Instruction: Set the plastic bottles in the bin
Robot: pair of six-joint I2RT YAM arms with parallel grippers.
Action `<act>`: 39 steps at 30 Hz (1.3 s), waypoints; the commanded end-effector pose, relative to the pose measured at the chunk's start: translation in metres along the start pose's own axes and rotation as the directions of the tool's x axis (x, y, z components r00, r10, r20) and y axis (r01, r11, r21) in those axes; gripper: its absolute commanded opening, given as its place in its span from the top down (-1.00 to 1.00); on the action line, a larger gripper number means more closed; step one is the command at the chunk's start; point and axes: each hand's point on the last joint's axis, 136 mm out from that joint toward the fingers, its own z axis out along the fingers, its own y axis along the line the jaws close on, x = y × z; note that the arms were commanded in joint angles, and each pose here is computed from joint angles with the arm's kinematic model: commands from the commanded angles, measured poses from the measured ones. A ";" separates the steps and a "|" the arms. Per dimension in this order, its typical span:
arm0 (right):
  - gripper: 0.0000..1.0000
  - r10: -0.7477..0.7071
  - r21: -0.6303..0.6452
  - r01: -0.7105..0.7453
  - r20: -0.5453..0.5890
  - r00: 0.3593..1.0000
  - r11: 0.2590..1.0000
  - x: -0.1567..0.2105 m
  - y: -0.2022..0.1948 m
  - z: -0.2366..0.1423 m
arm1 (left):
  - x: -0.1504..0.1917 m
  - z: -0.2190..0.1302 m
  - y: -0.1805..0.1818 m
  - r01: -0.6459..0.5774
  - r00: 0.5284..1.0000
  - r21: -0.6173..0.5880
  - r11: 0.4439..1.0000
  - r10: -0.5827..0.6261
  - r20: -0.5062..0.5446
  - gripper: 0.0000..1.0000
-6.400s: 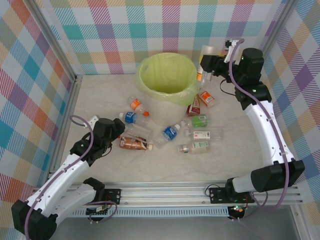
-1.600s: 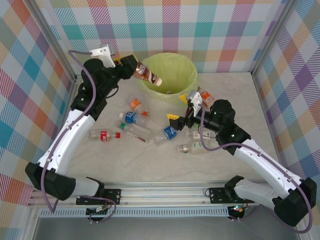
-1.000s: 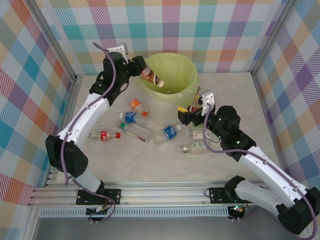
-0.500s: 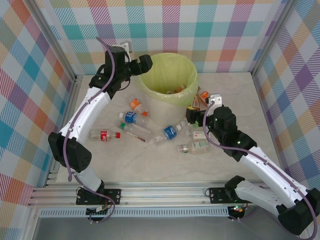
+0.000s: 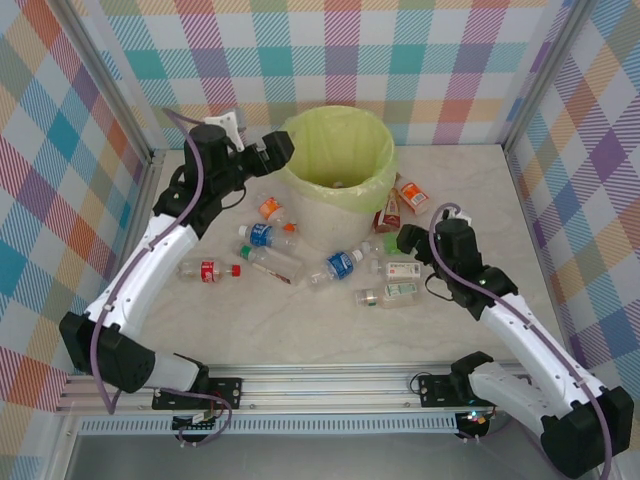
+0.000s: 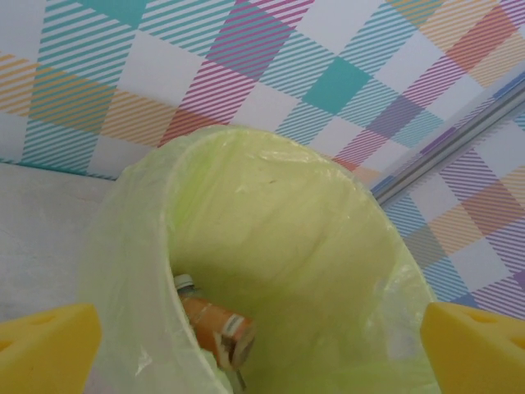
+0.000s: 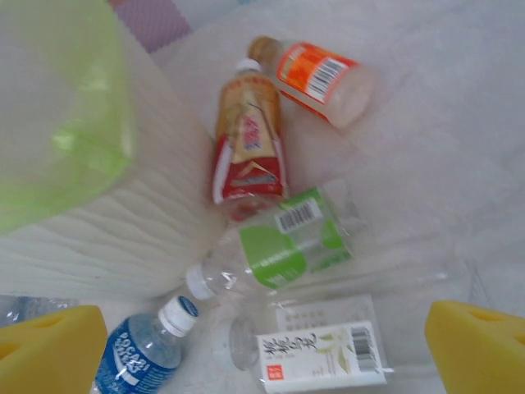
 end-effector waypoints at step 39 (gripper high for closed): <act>-0.49 0.922 0.617 -0.731 0.022 0.387 0.292 0.078 -0.108 0.110 | 0.116 -0.051 0.126 0.187 0.982 -0.291 0.938 -0.177 0.060 -1.00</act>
